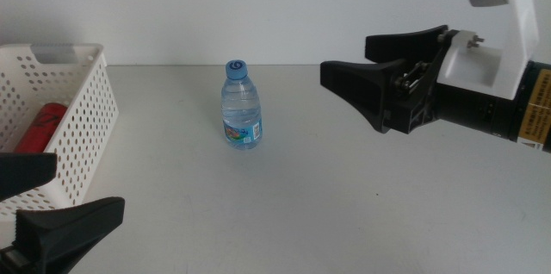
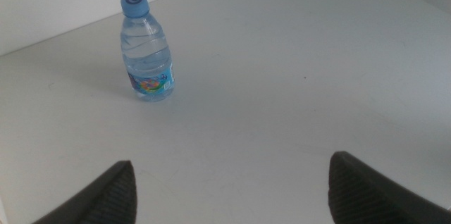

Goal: Use arms to grab the bottles and put them into the dustbin to the left of the table.

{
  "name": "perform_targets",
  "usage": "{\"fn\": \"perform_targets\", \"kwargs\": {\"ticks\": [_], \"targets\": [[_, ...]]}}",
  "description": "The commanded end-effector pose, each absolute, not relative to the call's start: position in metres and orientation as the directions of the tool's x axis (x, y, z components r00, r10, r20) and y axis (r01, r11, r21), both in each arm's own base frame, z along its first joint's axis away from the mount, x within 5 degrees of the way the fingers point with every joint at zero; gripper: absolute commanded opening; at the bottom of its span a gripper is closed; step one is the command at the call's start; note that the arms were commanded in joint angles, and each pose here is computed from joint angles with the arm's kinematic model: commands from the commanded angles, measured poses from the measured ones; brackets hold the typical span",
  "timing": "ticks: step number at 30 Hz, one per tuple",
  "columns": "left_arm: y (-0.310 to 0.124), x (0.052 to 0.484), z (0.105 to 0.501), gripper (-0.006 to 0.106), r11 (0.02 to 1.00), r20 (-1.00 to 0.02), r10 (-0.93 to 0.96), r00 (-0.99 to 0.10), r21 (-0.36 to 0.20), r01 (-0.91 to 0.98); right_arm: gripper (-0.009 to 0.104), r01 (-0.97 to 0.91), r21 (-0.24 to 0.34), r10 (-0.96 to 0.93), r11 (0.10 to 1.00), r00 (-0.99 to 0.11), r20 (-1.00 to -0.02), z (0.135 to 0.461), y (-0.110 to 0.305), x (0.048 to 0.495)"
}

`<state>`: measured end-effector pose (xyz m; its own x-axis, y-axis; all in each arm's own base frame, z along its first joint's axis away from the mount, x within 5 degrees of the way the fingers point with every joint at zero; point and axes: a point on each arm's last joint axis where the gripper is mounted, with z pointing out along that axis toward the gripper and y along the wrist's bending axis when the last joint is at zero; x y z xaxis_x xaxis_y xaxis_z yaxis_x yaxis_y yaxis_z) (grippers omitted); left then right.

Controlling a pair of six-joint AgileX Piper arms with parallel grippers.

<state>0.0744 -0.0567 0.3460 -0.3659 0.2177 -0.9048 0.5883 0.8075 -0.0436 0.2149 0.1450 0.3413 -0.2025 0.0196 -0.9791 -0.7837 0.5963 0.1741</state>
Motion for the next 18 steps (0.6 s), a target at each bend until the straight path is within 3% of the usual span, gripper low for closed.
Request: {"fn": "perform_targets", "kwargs": {"ticks": [1, 3, 6, 9, 18], "targets": [[-0.059, 0.076, 0.361, 0.092, 0.801, -0.941, 0.157, -0.300, -0.056, 0.595, 0.071, -0.718, 0.172, 0.128, 0.675, -0.115, -0.985, 0.359, 0.133, 0.203], [-0.059, 0.076, 0.361, 0.092, 0.801, -0.941, 0.157, -0.300, -0.056, 0.595, 0.071, -0.637, 0.165, 0.131, 0.753, -0.101, -0.986, 0.361, 0.126, 0.195], [-0.059, 0.076, 0.361, 0.092, 0.801, -0.941, 0.157, -0.300, -0.056, 0.595, 0.071, -0.551, 0.076, 0.028, 0.831, -0.095, -0.995, 0.368, 0.118, 0.181], [-0.059, 0.076, 0.361, 0.092, 0.801, -0.941, 0.157, -0.300, -0.056, 0.595, 0.071, -0.535, -0.021, -0.101, 0.844, -0.120, -0.988, 0.374, 0.111, 0.171], [-0.059, 0.076, 0.361, 0.092, 0.801, -0.941, 0.157, -0.300, -0.056, 0.595, 0.071, -0.568, 0.014, -0.079, 0.823, -0.139, -0.987, 0.382, 0.107, 0.157]]}}
